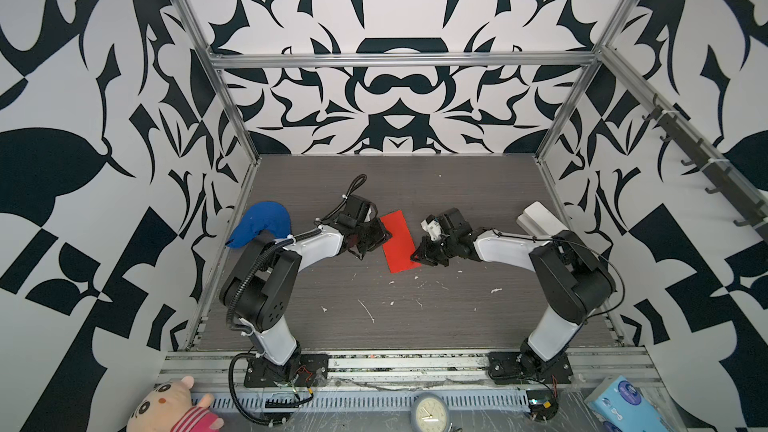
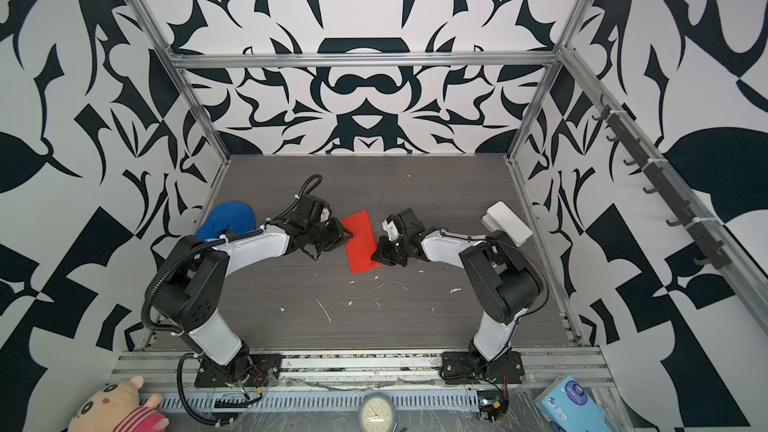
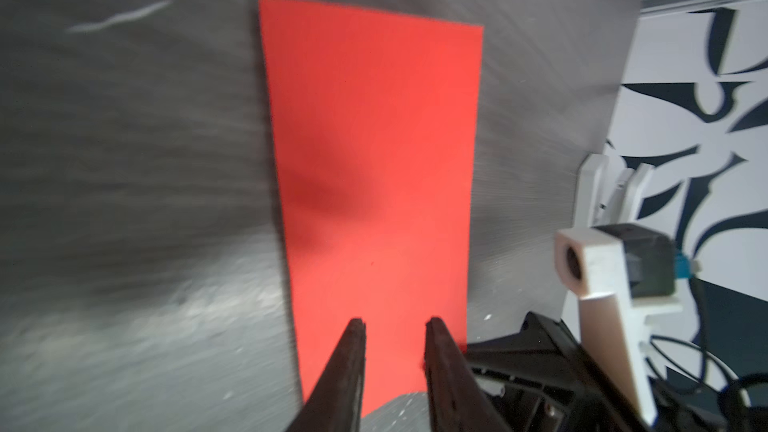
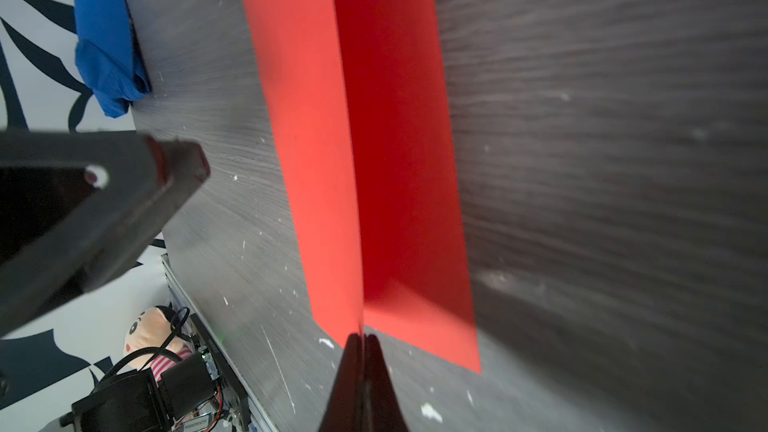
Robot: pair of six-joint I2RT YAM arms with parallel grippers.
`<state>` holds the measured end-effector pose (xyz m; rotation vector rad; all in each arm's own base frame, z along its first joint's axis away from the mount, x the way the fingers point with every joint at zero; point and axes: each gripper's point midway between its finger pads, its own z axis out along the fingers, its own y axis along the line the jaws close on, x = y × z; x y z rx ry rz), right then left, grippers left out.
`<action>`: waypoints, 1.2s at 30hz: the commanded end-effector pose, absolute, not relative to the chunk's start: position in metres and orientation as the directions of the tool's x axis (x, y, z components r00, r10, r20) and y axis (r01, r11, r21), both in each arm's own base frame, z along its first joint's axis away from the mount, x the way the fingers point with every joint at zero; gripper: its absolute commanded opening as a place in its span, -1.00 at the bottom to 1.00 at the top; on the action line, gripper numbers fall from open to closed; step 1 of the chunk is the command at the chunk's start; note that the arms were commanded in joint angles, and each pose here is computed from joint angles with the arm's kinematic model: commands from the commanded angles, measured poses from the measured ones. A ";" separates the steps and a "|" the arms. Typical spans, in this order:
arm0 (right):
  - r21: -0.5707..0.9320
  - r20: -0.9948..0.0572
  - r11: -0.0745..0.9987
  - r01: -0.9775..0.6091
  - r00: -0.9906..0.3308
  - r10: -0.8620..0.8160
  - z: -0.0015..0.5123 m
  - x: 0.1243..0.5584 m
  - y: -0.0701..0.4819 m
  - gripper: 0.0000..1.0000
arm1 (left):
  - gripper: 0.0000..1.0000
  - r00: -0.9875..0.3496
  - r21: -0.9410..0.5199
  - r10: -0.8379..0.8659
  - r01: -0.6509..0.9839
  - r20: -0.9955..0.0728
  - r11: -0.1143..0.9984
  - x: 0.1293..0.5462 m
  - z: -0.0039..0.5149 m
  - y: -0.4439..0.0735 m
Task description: Fold a paper plane with a square sheet of paper (pick it up from the middle)
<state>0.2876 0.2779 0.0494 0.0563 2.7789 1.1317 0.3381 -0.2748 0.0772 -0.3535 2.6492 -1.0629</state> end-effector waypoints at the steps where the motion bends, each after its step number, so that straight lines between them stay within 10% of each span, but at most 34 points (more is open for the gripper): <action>1: 0.682 -0.103 0.731 0.023 -0.986 0.127 0.049 0.286 0.270 -1.00 | -0.49 -0.948 -0.696 -0.281 -0.098 -0.153 0.711 0.340 0.068 -0.281; 23: 0.677 -0.069 0.734 0.057 -0.988 0.141 0.054 0.288 0.271 -0.69 | -0.69 -0.966 -0.569 -0.235 -0.135 -0.104 0.811 0.341 0.011 -0.267; 36: 0.706 -0.073 0.707 0.041 -0.989 0.130 0.061 0.295 0.281 -0.99 | -0.69 -0.969 -0.556 -0.232 -0.147 -0.086 0.818 0.338 0.000 -0.265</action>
